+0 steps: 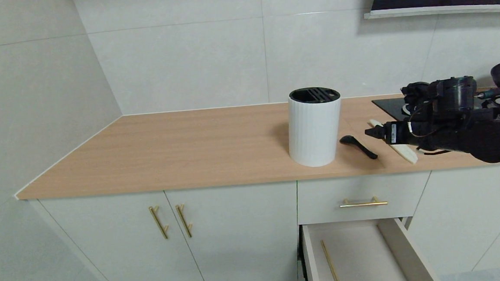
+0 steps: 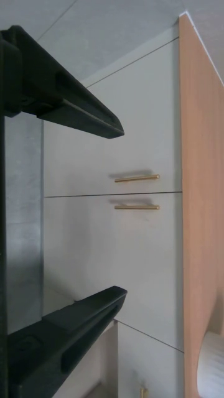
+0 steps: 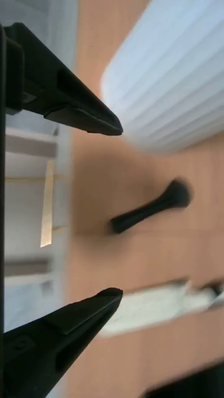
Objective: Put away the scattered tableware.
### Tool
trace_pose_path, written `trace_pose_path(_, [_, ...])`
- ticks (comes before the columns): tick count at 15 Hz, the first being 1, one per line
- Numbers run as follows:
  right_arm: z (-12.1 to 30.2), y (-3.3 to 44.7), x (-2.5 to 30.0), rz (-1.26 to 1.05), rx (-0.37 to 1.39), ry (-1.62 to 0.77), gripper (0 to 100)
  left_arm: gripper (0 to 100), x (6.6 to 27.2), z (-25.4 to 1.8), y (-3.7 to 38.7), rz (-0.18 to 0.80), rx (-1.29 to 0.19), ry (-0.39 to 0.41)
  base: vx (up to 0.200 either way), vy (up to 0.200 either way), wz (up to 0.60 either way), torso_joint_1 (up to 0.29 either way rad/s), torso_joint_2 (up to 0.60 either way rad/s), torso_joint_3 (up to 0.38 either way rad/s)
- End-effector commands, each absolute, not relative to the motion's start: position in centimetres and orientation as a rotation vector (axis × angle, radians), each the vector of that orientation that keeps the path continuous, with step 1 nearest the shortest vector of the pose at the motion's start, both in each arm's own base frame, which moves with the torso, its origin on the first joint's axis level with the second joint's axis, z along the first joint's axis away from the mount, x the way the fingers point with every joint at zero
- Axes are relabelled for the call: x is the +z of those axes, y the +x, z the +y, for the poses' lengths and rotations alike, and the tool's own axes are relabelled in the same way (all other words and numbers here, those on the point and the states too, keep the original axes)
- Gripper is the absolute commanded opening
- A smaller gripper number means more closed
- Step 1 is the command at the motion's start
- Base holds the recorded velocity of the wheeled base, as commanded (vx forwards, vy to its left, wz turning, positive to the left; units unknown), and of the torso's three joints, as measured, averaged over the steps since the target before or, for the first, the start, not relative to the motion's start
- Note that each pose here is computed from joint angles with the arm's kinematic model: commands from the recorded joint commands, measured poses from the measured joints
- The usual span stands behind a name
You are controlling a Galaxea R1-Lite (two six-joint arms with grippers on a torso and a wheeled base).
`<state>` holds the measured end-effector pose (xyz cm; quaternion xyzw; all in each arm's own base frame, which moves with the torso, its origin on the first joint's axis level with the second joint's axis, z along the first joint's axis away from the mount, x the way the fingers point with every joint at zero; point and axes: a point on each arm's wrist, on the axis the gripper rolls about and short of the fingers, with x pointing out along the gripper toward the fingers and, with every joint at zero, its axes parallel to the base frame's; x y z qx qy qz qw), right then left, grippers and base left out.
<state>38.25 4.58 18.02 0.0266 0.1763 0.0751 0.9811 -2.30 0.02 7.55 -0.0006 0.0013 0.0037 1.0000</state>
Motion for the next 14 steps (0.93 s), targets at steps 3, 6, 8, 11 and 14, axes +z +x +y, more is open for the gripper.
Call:
trace_pose_path(3, [3.3, 40.9, 14.8, 0.412, 0.295, -0.034, 100, 100, 7.5, 0.0, -2.3, 0.003, 0.008, -0.002, 0.0, 0.0, 0.0, 0.0, 0.0, 0.0])
trace_pose_path(6, [3.3, 41.9, 12.8, 0.436, 0.313, -0.106, 100, 100, 7.5, 0.0, -2.3, 0.003, 0.008, -0.002, 0.0, 0.0, 0.0, 0.0, 0.0, 0.0])
trace_pose_path(8, [3.5, 42.9, 11.7, 0.446, 0.314, -0.109, 100, 100, 7.5, 0.0, -2.3, 0.003, 0.008, -0.002, 0.0, 0.0, 0.0, 0.0, 0.0, 0.0])
trace_pose_path(11, [3.5, 43.9, 10.7, 0.456, 0.314, -0.105, 100, 100, 7.5, 0.0, -2.3, 0.003, 0.008, -0.002, 0.0, 0.0, 0.0, 0.0, 0.0, 0.0])
trace_pose_path(14, [3.5, 44.8, 9.3, 0.463, 0.312, -0.103, 100, 100, 7.5, 0.0, -2.3, 0.003, 0.008, -0.002, 0.0, 0.0, 0.0, 0.0, 0.0, 0.0])
